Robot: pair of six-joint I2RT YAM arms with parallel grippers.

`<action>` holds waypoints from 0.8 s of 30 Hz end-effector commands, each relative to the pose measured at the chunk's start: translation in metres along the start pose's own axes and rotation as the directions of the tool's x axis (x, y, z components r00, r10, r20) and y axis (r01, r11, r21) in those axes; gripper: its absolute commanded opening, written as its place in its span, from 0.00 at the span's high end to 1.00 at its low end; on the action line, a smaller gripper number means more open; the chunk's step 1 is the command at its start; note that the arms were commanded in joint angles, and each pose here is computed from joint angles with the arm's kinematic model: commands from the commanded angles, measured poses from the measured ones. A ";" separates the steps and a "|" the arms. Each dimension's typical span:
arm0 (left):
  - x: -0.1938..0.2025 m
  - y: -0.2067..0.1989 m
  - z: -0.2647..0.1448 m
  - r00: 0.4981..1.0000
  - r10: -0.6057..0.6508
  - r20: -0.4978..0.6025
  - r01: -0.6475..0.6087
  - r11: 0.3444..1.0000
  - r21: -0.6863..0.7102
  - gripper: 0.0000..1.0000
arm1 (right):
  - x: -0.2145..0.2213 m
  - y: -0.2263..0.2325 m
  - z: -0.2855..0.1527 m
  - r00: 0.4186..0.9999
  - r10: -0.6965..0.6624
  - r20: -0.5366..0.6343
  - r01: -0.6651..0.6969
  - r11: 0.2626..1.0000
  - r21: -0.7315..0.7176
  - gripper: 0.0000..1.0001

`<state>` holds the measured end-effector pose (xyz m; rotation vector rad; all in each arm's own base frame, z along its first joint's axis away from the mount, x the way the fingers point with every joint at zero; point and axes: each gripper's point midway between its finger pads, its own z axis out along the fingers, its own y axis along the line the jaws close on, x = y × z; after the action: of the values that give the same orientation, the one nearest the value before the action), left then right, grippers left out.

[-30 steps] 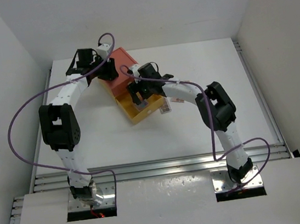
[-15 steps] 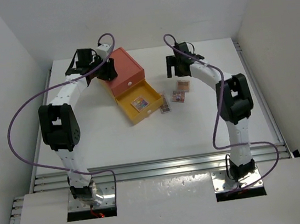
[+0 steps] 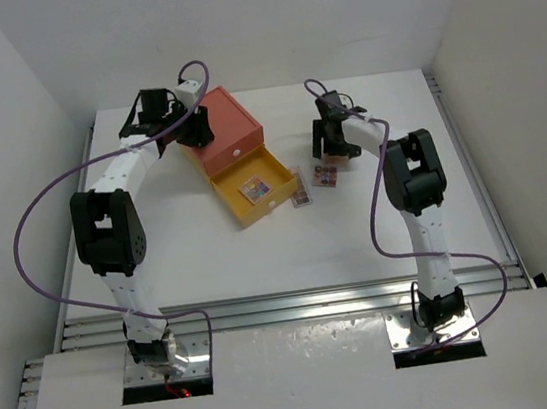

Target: Organize the makeup

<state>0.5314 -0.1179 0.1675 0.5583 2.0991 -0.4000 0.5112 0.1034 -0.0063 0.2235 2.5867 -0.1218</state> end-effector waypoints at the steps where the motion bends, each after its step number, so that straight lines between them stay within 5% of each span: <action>1: 0.069 0.015 0.001 0.972 -0.103 -0.209 0.094 0.994 -0.051 0.53 | 0.014 0.000 0.008 0.999 0.005 -0.049 -0.004 0.999 0.035 0.18; 3: 0.069 0.015 0.001 0.972 -0.103 -0.209 0.094 0.994 -0.051 0.53 | 0.018 0.003 0.008 0.998 0.001 -0.065 0.001 0.999 0.032 0.26; 6: 0.069 0.015 0.001 0.972 -0.103 -0.209 0.094 0.994 -0.051 0.53 | 0.022 0.003 0.005 0.997 0.004 -0.079 -0.002 1.000 0.025 0.52; 7: 0.069 0.015 0.001 0.972 -0.103 -0.209 0.094 0.994 -0.051 0.53 | 0.019 0.003 0.002 0.998 0.013 -0.065 -0.011 1.000 0.019 0.69; 11: 0.069 0.015 0.001 0.972 -0.103 -0.209 0.094 0.994 -0.051 0.53 | -0.005 0.001 -0.021 1.000 0.014 0.026 -0.014 1.000 -0.001 0.88; 16: 0.069 0.015 0.001 0.972 -0.103 -0.209 0.094 0.994 -0.051 0.53 | -0.056 0.028 -0.079 0.962 -0.066 0.266 0.103 0.987 -0.127 0.91; 17: 0.070 0.019 -0.001 0.972 -0.109 -0.208 0.099 0.993 -0.059 0.53 | -0.083 0.050 -0.106 0.921 -0.041 0.387 0.128 0.971 -0.204 0.92; 24: 0.073 0.019 0.002 0.970 -0.113 -0.216 0.102 0.993 -0.058 0.53 | -0.060 0.148 -0.181 0.804 -0.167 0.571 0.420 0.838 -0.347 0.92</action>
<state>0.5324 -0.1130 0.1672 0.5485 2.1025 -0.3928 0.5005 0.2000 0.1248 -0.1835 2.2011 0.1379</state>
